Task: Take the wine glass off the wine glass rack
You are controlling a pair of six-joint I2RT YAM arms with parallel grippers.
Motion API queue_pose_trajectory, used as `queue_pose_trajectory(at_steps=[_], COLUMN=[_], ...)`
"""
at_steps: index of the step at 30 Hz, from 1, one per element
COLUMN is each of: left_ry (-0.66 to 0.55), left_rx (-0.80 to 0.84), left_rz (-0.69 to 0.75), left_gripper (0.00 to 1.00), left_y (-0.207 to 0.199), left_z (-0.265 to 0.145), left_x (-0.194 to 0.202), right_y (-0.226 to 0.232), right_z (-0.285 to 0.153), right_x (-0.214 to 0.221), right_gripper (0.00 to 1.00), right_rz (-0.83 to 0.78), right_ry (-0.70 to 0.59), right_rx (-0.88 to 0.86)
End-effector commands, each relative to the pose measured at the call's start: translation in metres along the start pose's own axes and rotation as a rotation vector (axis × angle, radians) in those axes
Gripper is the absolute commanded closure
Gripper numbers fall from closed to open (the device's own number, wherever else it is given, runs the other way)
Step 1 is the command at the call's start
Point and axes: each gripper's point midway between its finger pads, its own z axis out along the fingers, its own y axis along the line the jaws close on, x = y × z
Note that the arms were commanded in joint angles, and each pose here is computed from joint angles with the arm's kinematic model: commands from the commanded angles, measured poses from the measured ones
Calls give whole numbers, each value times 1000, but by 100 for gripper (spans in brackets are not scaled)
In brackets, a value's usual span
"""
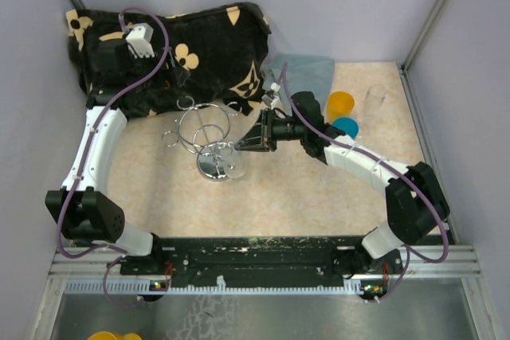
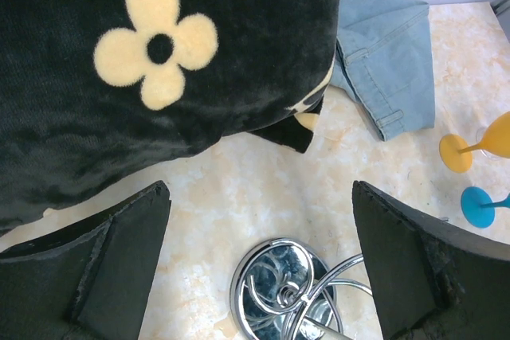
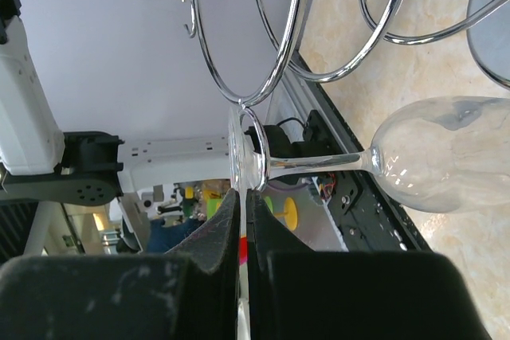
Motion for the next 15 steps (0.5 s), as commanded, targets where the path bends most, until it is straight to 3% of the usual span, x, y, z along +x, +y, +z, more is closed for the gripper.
queue_pose_trajectory(at_steps=[1,15], left_ry=[-2,8], left_rx=[25,50], left_rz=[-5,-12], left_gripper=[0,0], left_y=[-2,-6], left_z=[-1,3], left_x=[-1,2], right_y=[36,50], right_z=[-11,-23], right_x=[6,15], right_gripper=[100,100], right_rz=[-105,-120], right_ry=[1,1], right_rx=[-92,-104])
